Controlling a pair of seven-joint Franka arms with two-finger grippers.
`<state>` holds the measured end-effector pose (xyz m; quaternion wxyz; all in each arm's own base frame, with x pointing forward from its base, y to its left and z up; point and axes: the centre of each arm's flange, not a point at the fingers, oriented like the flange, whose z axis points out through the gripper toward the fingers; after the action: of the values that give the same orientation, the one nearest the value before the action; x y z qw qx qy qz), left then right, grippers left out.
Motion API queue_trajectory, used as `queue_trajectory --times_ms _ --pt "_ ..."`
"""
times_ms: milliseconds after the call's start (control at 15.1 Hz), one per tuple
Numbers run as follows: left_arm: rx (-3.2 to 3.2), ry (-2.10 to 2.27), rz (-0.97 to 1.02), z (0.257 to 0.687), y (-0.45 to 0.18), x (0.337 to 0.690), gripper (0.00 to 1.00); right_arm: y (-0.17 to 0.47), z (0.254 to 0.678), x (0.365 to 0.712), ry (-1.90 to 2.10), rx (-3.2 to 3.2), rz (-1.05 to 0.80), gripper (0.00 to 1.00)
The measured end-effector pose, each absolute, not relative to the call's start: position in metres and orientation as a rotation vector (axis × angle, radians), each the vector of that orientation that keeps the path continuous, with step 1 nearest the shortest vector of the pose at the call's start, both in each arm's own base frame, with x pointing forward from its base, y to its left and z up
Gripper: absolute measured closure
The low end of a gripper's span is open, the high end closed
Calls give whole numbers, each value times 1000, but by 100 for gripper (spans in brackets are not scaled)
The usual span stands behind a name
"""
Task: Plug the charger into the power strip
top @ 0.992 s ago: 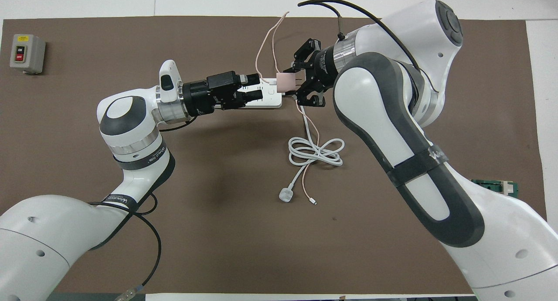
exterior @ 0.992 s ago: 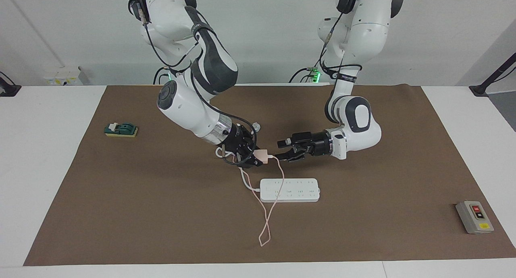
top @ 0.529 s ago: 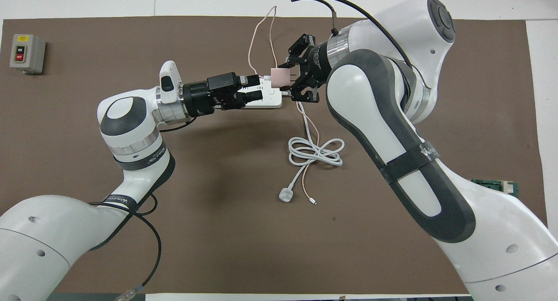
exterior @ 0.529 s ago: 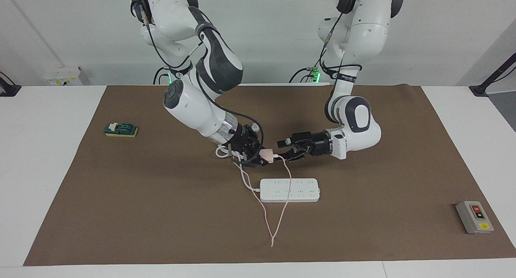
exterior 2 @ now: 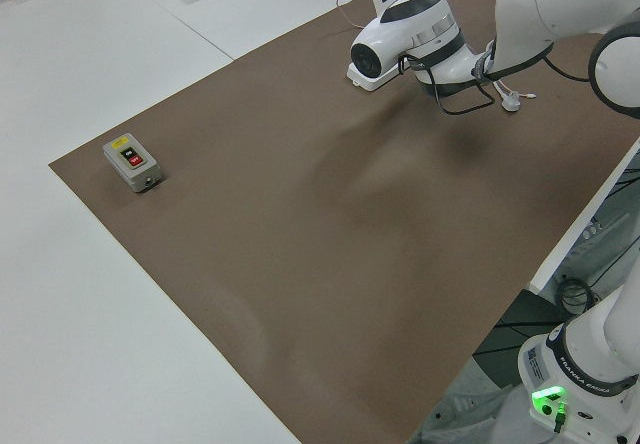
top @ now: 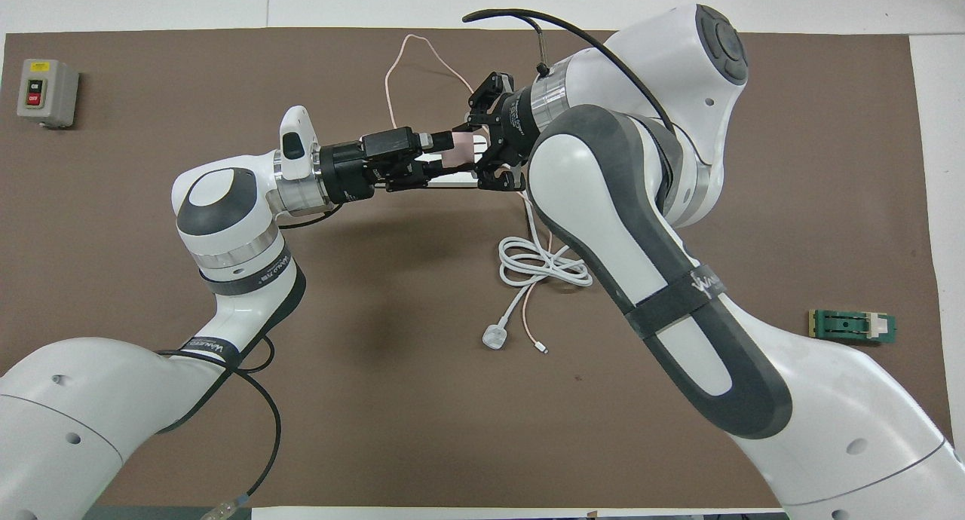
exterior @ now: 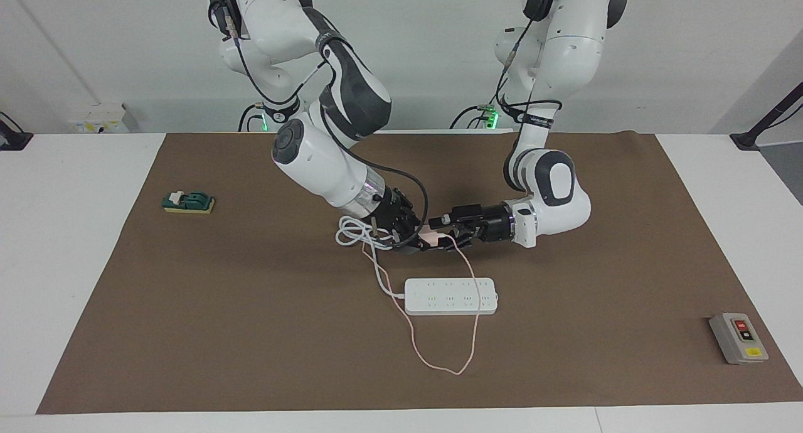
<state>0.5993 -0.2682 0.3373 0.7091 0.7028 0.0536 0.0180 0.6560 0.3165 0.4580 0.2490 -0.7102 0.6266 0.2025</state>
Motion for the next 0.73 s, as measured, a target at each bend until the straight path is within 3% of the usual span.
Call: queue_trajectory --times_ms 66,331,463,728 --pt "1560 117 41 337 -268 599 4 317 458 656 1707 -1935 551 52" --pt "1564 99 60 336 -269 598 51 316 458 656 1707 -1935 551 52" --pt "1569 83 78 336 -268 598 67 316 453 657 1724 -1932 559 52" --pt "1569 78 82 335 -268 598 67 316 452 657 1733 -1926 563 51"
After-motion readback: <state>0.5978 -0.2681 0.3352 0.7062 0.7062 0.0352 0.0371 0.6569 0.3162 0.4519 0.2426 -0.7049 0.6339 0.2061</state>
